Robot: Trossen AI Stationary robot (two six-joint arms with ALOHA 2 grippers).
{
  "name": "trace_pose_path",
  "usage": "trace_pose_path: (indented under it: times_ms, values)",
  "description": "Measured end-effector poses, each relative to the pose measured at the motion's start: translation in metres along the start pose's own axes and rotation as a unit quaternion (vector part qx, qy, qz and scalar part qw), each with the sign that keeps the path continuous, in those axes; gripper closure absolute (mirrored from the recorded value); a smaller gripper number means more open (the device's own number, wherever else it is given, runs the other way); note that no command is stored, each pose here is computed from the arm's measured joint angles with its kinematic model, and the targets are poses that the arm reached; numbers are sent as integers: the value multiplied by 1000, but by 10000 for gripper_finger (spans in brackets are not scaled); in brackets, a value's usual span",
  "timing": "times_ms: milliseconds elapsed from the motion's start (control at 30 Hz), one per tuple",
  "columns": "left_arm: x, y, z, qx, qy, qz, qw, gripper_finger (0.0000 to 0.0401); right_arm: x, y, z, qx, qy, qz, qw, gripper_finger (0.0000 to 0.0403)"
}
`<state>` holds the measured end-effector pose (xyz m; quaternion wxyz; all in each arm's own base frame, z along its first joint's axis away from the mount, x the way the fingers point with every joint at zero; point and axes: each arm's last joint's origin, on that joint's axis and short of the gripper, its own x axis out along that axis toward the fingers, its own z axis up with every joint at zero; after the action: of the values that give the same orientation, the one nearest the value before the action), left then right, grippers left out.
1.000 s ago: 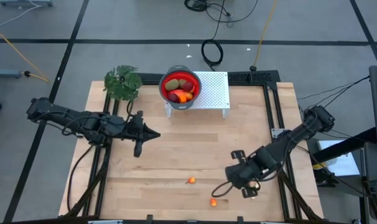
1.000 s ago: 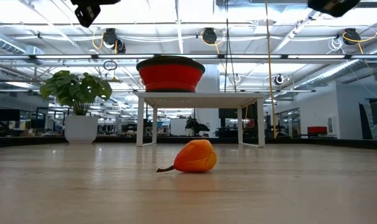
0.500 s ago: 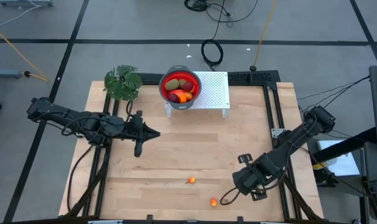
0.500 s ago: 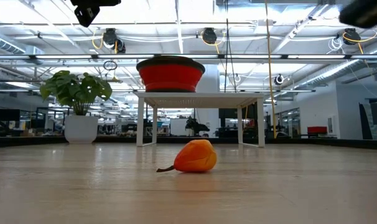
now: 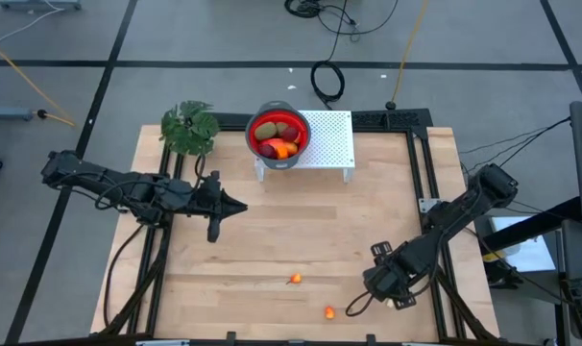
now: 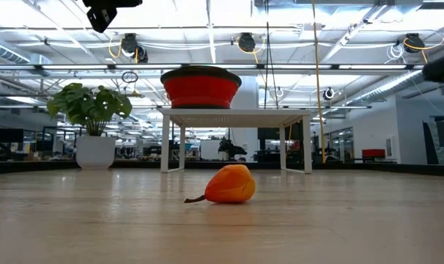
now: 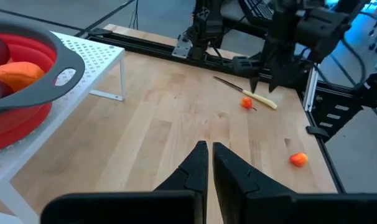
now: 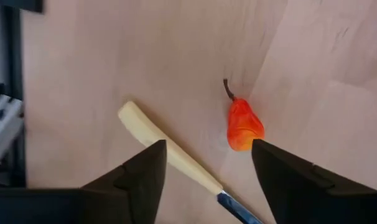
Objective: Pick & Place Fruit
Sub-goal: Put the right peach into the red strainer bowl
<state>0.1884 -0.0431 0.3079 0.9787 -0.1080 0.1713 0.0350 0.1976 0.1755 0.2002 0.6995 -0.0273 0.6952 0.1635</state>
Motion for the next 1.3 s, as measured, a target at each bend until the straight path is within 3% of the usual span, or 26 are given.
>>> trace_pose_path:
  times_ms: [233, 667, 1167, 1300]
  values:
    - [0, 0, 0, 1, -1, 3, 1000, 380, 21, -11, -12, 20, 19, -27, 999, 154]
    - [0, 0, 0, 0, -2, 4, 1000, 380, 28, -16, -5, 9, -35, -31, 999, 162]
    - [0, 0, 0, -2, -1, 4, 1000, 380, 51, -26, -18, 2, -34, -33, 999, 164]
    - [0, 0, 0, -1, -1, 4, 1000, 380, 51, -27, -18, -6, -35, -35, 999, 181]
